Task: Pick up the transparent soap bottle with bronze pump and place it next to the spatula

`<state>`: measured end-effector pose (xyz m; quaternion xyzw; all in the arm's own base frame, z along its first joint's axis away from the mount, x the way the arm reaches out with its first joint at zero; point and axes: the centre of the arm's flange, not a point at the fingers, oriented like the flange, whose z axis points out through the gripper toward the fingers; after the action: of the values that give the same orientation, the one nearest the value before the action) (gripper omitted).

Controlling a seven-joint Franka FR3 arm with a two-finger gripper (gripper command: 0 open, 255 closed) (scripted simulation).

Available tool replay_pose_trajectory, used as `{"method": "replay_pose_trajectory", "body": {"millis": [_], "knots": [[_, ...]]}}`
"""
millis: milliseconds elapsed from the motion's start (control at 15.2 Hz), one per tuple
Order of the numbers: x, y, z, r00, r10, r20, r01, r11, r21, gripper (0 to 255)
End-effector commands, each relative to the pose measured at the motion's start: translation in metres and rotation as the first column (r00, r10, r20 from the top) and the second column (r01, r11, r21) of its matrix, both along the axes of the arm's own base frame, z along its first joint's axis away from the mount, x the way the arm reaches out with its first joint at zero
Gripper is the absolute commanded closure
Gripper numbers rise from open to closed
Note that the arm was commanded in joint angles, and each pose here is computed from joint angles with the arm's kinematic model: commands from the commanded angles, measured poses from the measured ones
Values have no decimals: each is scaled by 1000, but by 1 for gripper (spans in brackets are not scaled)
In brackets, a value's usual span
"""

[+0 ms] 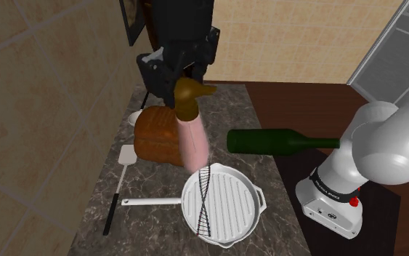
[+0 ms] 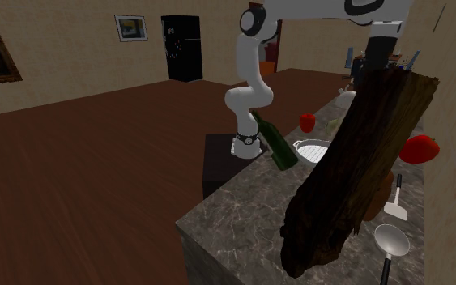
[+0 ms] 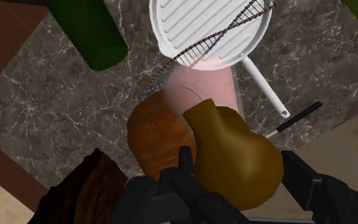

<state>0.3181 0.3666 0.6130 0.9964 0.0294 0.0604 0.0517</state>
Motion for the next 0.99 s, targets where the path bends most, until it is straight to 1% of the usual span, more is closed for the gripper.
{"method": "replay_pose_trajectory", "body": {"millis": [0, 924], "knots": [[-7, 28, 1, 1000, -2, 1, 2, 1000, 2, 255], [-48, 208, 1, 1000, -2, 1, 2, 1000, 1, 255]]}}
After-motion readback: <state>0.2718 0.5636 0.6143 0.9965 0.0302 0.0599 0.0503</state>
